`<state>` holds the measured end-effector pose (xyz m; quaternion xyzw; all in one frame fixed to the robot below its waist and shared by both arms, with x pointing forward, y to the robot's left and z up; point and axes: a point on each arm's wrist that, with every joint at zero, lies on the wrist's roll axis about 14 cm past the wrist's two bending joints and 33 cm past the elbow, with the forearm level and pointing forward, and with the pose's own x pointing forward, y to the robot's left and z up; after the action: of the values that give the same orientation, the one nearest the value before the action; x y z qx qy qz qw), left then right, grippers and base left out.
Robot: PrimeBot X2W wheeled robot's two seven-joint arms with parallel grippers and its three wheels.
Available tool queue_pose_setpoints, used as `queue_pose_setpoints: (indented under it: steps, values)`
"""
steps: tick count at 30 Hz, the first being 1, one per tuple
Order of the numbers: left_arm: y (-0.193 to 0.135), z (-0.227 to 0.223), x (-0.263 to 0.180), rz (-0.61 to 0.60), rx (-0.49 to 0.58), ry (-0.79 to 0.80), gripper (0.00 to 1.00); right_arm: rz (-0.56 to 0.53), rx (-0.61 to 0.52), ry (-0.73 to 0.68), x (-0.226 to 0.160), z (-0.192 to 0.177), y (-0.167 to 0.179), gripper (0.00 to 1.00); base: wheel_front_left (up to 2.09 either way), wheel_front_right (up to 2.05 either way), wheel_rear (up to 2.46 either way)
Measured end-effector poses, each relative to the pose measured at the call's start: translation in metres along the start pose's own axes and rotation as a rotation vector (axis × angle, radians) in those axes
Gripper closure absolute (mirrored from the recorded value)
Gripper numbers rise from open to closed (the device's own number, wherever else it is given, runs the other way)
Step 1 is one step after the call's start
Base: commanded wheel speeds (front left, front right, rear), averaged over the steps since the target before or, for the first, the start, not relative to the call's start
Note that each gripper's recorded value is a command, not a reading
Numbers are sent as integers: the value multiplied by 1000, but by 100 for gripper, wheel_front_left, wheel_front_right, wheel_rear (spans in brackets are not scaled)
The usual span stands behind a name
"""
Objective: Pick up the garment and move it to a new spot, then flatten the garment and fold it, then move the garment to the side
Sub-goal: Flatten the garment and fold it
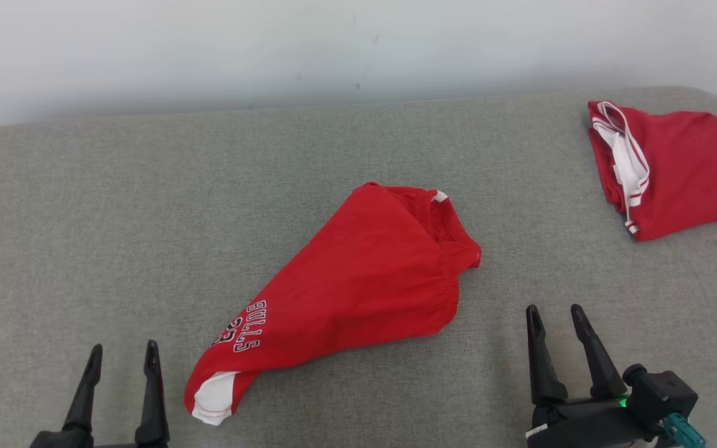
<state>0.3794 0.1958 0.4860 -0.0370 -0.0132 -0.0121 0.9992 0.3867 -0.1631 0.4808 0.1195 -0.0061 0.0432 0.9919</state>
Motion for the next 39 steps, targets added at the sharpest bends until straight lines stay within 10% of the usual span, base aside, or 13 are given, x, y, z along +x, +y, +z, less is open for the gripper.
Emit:
queue_pose_setpoints:
  steps: [28, 29, 30, 31, 39]
  values:
    - [21, -10, -24, 143, -103, 29, 0, 231, -53, 291, 39, -84, 58, 0, 0, 0, 0]
    - [21, -11, -25, 146, -105, 32, 0, 243, -52, 308, 39, -88, 61, 20, 0, 0, 0]
    - [22, -12, -27, 150, -107, 36, 0, 251, -50, 319, 40, -90, 64, 86, 0, 0, 0]
    - [22, -13, -28, 152, -109, 38, 0, 256, -46, 319, 41, -90, 65, 100, 0, 0, 0]
    - [12, -15, -27, 122, -123, 44, 0, 265, -63, 252, 42, -66, 60, 100, 0, 0, 0]
